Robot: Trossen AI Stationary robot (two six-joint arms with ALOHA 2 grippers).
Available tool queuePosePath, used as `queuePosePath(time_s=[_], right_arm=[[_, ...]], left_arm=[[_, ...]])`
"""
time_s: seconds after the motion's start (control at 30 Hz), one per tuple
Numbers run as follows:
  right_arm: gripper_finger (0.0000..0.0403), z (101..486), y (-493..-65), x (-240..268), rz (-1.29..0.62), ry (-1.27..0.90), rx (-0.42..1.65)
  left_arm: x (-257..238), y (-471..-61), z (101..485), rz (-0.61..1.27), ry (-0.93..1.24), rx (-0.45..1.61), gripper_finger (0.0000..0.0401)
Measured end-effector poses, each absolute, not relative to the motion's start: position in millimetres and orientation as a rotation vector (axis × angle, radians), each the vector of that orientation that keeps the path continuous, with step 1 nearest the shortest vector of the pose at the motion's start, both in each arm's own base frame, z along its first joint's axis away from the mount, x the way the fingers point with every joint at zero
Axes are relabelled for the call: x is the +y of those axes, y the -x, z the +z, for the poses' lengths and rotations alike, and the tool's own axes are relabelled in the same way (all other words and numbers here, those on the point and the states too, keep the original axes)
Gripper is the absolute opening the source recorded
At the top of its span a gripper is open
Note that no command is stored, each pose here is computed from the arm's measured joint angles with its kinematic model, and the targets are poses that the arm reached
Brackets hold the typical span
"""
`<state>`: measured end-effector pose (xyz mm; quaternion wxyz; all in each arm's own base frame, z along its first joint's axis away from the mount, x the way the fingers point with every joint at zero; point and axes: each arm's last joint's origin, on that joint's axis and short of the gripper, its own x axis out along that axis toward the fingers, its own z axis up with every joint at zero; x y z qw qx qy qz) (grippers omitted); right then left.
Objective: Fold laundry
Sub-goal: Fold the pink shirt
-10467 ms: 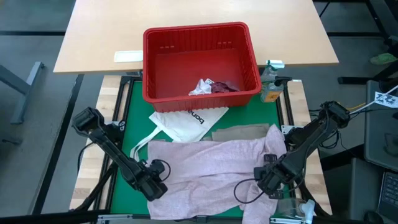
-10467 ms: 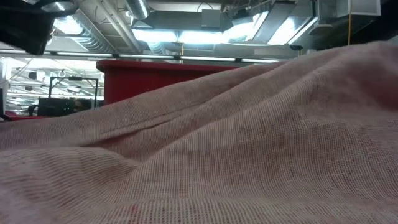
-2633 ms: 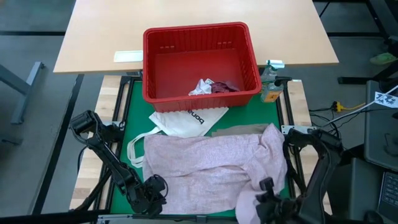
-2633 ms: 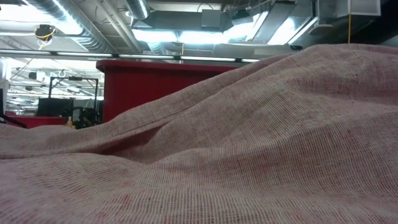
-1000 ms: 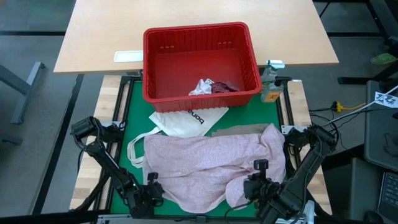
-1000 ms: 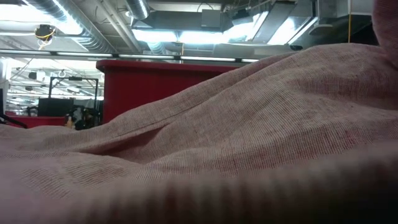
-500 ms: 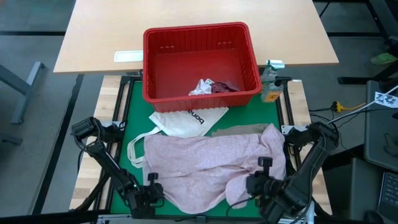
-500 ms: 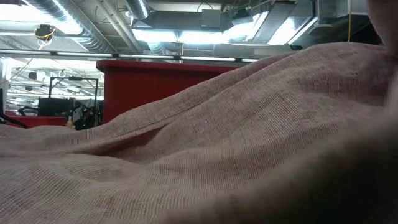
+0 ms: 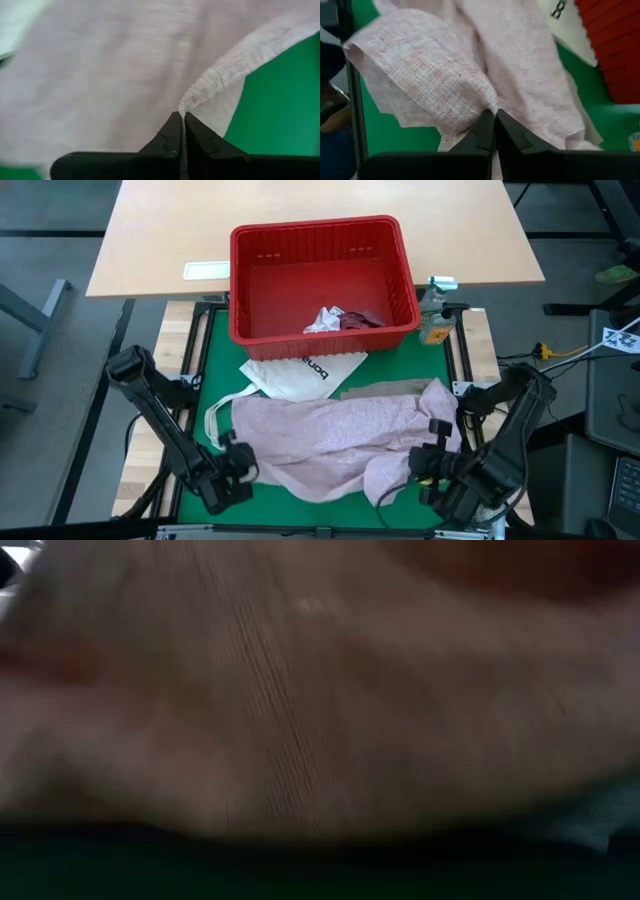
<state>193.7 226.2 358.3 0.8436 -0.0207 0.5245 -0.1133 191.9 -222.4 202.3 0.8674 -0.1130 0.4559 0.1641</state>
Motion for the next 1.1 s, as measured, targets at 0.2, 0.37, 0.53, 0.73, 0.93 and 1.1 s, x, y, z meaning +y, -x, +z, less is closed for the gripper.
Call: queuePosePath(time_s=[0.2, 0.37, 0.53, 0.73, 0.93, 1.1], right_arm=[[0.0010, 359.3, -184.8, 193.8, -0.295, 0.039, 1.082], [0.0010, 347.0, -171.9, 158.0, -0.396, -0.028, 1.111], [0.0010, 329.1, -161.2, 131.8, -0.483, -0.115, 1.189], [0.0010, 307.4, -159.8, 119.6, -0.549, -0.086, 1.251], [0.0010, 295.1, -160.8, 112.6, -0.586, -0.049, 1.289], [0.0010, 293.9, -160.8, 112.2, -0.583, -0.057, 1.307]], left_arm=[[-201.1, -175.9, 217.1, 0.541, 0.309, 0.952, 0.0001], [-192.3, -171.7, 211.4, 0.639, 0.322, 0.973, 0.0001], [-179.2, -172.1, 196.4, 0.736, 0.364, 0.969, 0.0000], [-161.0, -173.5, 178.1, 0.828, 0.372, 0.968, 0.0006], [-147.8, -176.8, 169.9, 0.884, 0.369, 0.973, 0.0018], [-143.7, -179.9, 169.4, 0.903, 0.379, 0.971, 0.0021]])
